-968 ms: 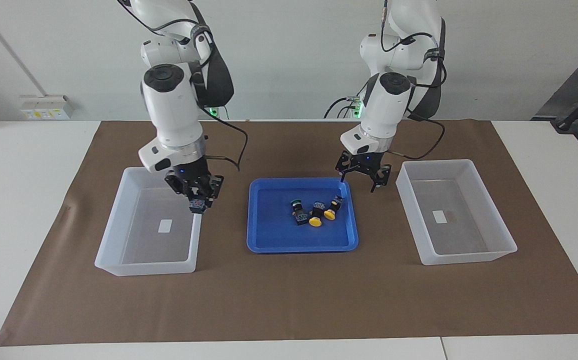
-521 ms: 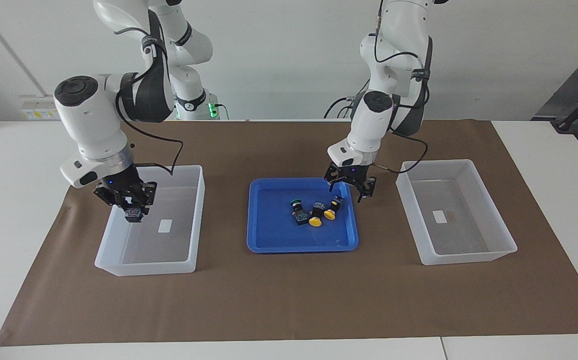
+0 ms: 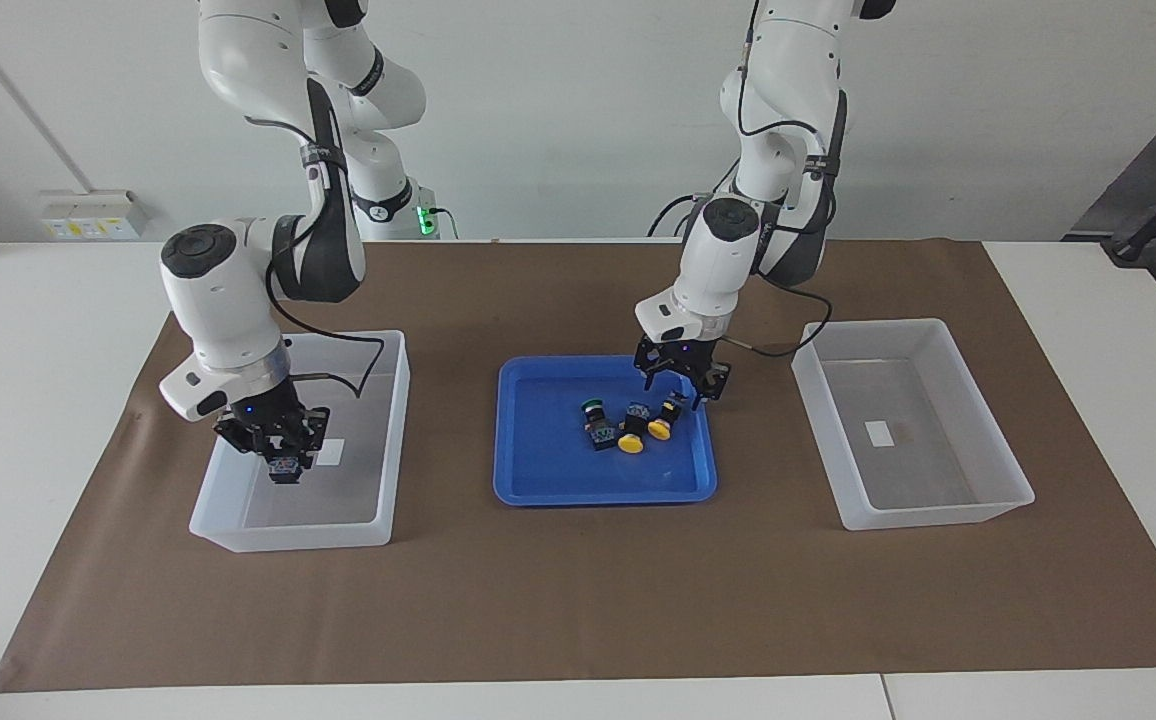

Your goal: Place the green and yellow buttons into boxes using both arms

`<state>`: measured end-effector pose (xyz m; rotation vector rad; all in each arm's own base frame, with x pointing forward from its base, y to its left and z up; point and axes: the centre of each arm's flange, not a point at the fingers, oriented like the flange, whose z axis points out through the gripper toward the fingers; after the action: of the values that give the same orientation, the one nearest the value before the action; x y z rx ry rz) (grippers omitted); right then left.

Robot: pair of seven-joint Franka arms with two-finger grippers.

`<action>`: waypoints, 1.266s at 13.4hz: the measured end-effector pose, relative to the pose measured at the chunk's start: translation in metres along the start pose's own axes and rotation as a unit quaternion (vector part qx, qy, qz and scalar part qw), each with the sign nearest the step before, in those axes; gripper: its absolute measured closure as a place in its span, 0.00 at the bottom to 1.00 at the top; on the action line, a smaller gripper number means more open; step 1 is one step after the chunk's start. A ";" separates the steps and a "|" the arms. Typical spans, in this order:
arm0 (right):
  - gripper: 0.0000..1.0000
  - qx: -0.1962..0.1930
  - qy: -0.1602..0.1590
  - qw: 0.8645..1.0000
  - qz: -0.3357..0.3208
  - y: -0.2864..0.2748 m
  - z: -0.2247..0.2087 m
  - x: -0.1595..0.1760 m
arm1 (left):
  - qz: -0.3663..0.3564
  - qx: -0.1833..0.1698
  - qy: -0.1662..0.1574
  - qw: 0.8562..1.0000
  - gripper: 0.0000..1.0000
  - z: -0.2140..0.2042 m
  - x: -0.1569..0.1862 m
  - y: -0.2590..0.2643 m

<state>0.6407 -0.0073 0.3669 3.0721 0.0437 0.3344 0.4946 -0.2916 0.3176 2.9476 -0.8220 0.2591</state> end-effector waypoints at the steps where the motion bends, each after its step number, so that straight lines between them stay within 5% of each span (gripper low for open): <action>1: 0.57 -0.001 0.003 1.000 0.001 0.002 0.010 -0.002 | 0.000 0.000 -0.001 1.000 0.15 0.004 0.000 0.001; 3: 0.57 -0.002 0.004 1.000 0.002 0.003 0.026 -0.006 | -0.001 0.000 -0.004 1.000 0.15 0.011 0.000 0.000; 5: 0.57 -0.002 0.001 1.000 0.002 0.003 0.035 -0.009 | -0.002 0.000 -0.007 1.000 0.35 0.014 -0.001 0.000; 7: 0.40 -0.002 -0.001 1.000 0.002 0.003 0.037 -0.010 | -0.002 0.000 -0.007 1.000 0.63 0.014 -0.001 0.000; 8: 0.28 -0.002 0.001 1.000 0.002 0.003 0.037 -0.009 | -0.002 0.000 -0.008 1.000 0.67 0.014 0.000 0.000; 11: 0.00 -0.001 0.015 1.000 -0.002 -0.003 0.023 -0.002 | -0.006 0.001 -0.014 1.000 0.67 0.004 0.004 -0.005; 17: 0.00 0.015 0.006 0.999 -0.037 -0.050 -0.073 0.024 | -0.011 0.034 -0.034 0.999 0.67 -0.098 0.013 -0.074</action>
<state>0.6476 0.0467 0.4409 3.0881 0.1628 0.3522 0.5296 -0.2243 0.4142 3.0420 -0.8041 0.1902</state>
